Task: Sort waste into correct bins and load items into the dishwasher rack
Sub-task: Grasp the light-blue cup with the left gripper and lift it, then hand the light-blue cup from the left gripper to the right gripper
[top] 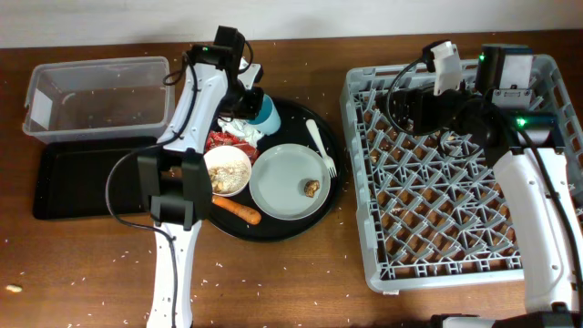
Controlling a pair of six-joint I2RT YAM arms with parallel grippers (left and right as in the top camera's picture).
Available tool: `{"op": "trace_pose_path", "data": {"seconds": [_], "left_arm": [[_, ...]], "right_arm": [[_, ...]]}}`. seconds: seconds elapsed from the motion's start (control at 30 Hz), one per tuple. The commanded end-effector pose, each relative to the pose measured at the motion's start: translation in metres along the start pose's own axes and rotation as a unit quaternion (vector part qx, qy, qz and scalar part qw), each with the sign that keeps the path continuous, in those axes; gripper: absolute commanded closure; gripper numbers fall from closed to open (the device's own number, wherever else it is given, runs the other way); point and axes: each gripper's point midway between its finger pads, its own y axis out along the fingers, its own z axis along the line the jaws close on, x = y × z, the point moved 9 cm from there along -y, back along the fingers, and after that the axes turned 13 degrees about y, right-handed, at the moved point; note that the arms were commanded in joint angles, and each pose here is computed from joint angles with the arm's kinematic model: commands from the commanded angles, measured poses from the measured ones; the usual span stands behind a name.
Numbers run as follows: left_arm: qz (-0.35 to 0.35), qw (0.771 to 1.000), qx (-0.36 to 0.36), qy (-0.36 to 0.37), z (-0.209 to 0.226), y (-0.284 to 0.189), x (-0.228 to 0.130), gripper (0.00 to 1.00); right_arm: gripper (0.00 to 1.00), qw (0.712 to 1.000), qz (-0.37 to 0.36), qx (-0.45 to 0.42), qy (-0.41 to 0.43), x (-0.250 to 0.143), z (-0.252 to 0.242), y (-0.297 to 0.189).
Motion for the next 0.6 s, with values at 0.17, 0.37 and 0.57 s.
{"op": "trace_pose_path", "data": {"seconds": [0.17, 0.37, 0.57], "left_arm": [[-0.223, 0.898, -0.38, 0.014, 0.001, -0.153, 0.001, 0.99], [-0.244, 0.846, -0.474, 0.021, -0.01, -0.166, -0.008, 0.99], [-0.209, 0.842, -0.495, 0.043, -0.053, -0.155, 0.002, 0.99]], "right_arm": [[0.05, 0.994, -0.037, 0.103, 0.018, 0.022, 0.015, 0.003], [0.01, 0.949, -0.005, 0.315, -0.032, 0.03, 0.056, 0.078], [0.01, 0.924, -0.005, 0.374, -0.081, 0.021, 0.103, 0.11]]}}
